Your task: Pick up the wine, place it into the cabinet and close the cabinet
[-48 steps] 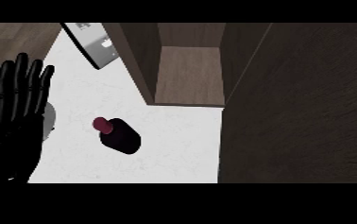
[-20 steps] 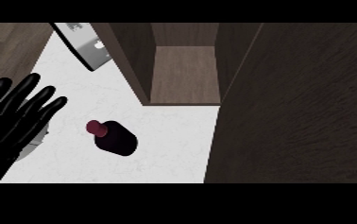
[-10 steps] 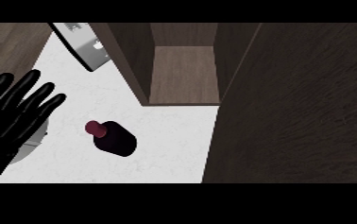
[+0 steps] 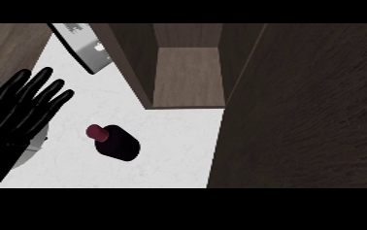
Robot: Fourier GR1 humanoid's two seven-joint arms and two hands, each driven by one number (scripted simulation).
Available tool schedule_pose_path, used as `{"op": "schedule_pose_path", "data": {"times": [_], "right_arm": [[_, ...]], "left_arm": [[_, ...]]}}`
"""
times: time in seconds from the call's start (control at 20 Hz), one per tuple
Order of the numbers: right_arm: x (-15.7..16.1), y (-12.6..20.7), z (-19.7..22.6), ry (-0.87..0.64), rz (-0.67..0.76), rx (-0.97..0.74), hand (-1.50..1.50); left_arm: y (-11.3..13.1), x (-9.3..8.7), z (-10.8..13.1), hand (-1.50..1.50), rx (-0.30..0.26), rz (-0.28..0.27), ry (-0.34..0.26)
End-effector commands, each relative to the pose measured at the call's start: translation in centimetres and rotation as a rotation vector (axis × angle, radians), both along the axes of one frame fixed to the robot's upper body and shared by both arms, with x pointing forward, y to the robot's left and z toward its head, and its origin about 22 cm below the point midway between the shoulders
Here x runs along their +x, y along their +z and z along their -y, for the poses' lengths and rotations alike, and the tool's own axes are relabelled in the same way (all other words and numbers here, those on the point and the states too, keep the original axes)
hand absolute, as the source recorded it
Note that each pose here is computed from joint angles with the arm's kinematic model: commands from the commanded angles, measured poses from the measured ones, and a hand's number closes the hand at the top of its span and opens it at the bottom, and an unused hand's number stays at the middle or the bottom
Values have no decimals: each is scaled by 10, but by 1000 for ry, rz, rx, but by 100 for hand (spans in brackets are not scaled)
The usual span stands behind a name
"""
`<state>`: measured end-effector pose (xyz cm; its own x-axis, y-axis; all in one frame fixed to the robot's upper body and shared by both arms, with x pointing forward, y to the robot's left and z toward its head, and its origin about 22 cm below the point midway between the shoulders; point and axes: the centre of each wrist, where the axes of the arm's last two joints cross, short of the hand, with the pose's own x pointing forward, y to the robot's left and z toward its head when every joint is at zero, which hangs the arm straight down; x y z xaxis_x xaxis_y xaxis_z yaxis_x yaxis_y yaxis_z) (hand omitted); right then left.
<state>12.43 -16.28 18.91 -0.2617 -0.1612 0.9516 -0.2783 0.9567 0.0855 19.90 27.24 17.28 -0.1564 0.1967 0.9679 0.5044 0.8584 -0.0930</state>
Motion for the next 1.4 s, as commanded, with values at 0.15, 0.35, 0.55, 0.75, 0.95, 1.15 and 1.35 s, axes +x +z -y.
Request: {"op": "schedule_pose_path", "data": {"times": [0.15,0.35,0.55,0.75,0.95,1.15,1.35], "right_arm": [[-34,17,12,-77,109,-18,-150],[-32,28,12,-72,85,-10,-150],[-38,23,17,-62,91,-30,-150],[-46,32,18,-62,89,-12,-150],[-33,30,7,-65,97,-18,-150],[-43,29,5,-64,88,14,-150],[-37,26,6,-59,92,-21,-150]], "left_arm": [[-31,7,1,-150,2,-21,1],[-58,10,0,-150,48,-27,9],[-71,24,-1,-150,33,-38,48],[-95,19,-11,-150,46,-59,50],[-108,31,-26,-150,67,-53,96],[-134,20,-25,-150,74,-66,97],[-154,24,-26,-150,92,-81,92]]}}
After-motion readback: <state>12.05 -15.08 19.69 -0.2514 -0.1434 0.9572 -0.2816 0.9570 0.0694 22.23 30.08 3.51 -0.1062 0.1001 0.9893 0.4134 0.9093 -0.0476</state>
